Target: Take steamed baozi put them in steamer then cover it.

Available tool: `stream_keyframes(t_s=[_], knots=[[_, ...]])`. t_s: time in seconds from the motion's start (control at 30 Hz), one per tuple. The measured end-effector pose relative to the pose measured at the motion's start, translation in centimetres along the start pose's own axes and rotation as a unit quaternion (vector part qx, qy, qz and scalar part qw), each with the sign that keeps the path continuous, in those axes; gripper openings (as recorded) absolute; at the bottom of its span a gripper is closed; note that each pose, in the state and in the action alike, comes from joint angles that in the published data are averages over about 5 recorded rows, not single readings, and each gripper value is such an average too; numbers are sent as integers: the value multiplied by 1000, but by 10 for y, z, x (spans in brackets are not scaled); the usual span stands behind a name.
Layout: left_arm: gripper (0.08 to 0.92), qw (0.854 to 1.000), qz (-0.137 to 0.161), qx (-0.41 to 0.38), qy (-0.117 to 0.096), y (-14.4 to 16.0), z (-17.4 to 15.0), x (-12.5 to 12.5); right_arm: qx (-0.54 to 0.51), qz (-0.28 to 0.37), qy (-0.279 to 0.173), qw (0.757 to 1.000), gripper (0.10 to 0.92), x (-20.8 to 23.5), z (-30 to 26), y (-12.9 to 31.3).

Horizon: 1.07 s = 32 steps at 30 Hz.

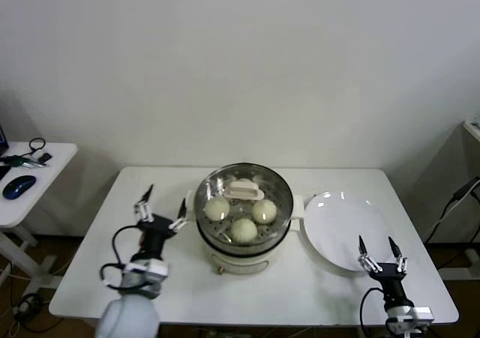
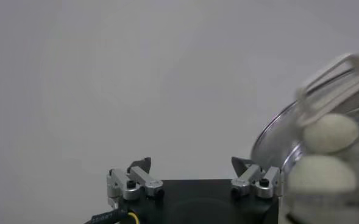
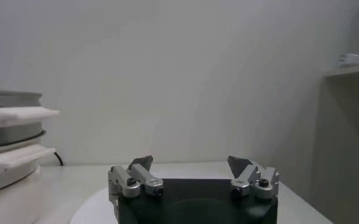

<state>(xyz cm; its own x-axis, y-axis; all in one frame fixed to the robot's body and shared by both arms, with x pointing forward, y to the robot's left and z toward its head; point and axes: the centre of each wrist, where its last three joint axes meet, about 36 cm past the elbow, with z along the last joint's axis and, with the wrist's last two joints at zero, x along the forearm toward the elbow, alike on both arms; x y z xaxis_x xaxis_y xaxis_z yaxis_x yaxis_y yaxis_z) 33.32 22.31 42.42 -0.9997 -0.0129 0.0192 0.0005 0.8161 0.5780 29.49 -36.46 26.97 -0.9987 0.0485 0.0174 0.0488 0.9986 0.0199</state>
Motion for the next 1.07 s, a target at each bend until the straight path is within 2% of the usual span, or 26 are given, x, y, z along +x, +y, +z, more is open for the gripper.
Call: stream_keyframes(t_s=[0.13,0.27,0.53,0.8,1.07], knots=[[823,998,-5,68,14,23,40,8,-2,2,1,1000,823,1,2,-1],[823,990,-7,140,27,34,75,14,-4,3,2,1000,823,0,5,-1],[823,972,-10,228,53,25,132,23,-8,-3,2,1000,823,2,8,1],[823,960,-3,272,65,6,154,35,-6,-10,4,1000,823,2,9,3],[823,955,-2,287,68,-1,163,41,-6,-10,5,1000,823,3,10,2]])
